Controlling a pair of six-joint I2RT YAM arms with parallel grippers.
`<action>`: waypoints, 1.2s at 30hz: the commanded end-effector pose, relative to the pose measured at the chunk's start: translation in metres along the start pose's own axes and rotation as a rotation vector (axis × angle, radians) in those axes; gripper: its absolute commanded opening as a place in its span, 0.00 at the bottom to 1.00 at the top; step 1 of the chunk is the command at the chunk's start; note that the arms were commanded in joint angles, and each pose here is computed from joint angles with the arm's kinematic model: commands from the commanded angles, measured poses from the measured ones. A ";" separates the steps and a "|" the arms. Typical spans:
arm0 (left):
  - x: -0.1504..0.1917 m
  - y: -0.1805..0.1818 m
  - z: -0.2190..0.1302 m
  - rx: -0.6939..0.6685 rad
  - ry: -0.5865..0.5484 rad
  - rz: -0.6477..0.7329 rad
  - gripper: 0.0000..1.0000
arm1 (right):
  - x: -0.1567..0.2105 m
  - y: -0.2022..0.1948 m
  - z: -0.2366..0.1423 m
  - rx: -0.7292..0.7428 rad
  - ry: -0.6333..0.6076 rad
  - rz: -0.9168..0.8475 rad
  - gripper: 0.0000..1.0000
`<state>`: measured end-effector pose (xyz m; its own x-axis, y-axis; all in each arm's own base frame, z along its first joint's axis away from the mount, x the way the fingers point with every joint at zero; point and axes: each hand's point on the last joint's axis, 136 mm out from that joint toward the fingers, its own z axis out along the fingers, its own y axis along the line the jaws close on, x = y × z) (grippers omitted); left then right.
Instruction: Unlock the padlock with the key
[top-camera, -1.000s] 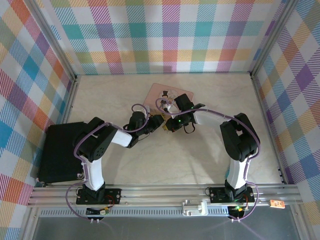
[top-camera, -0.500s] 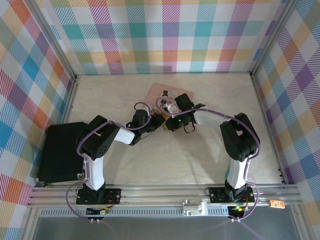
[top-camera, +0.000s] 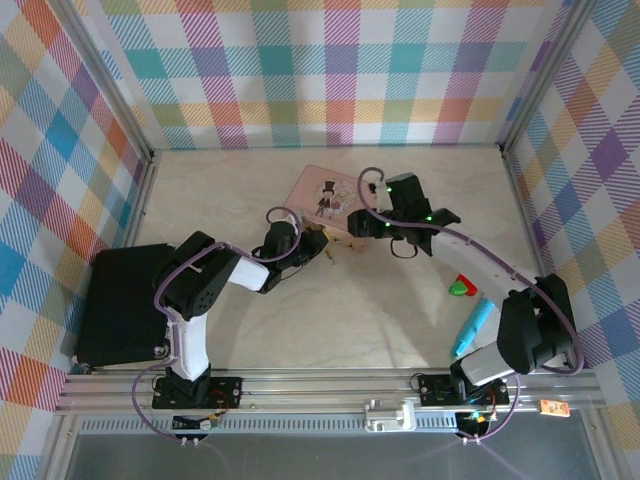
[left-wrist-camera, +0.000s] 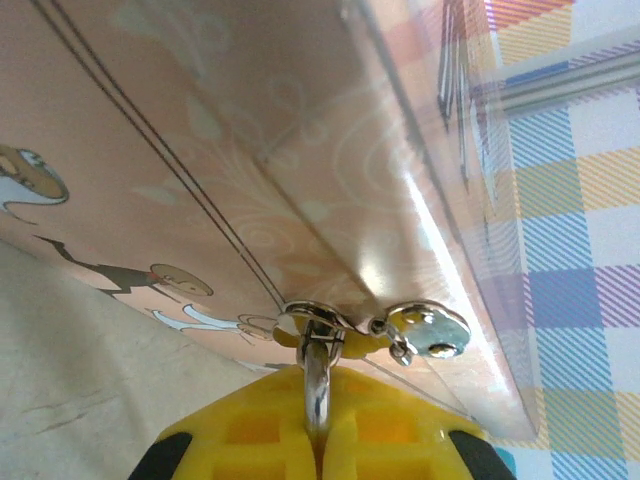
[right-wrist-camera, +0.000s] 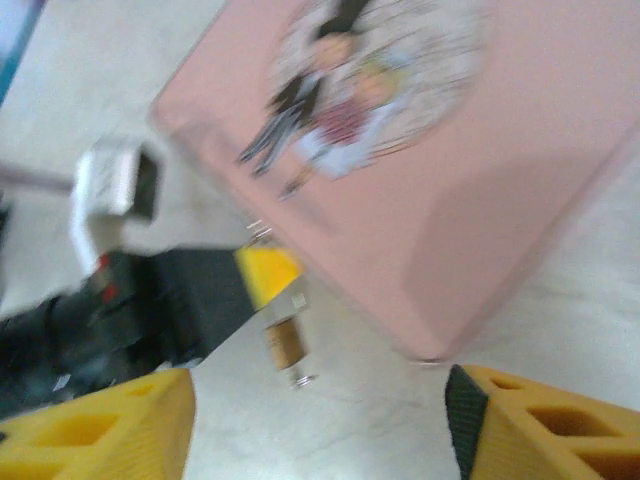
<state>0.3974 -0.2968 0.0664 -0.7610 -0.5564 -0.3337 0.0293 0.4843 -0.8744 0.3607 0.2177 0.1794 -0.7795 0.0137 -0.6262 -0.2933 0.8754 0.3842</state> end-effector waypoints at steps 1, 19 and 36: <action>-0.005 -0.002 -0.004 0.007 -0.059 -0.032 0.00 | 0.002 -0.049 0.008 0.195 -0.047 0.176 0.70; 0.013 0.028 0.002 -0.011 -0.061 -0.067 0.15 | 0.006 -0.079 0.071 0.250 -0.012 0.302 0.70; 0.014 0.039 -0.014 -0.039 -0.077 -0.072 0.19 | 0.001 -0.076 0.071 0.238 -0.009 0.307 0.69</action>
<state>0.3905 -0.2883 0.0553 -0.6984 -0.6431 -0.3143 0.0216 0.4199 -0.9073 0.4160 0.1834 0.0978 -0.8104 0.2834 -0.5128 0.0829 0.9219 0.3785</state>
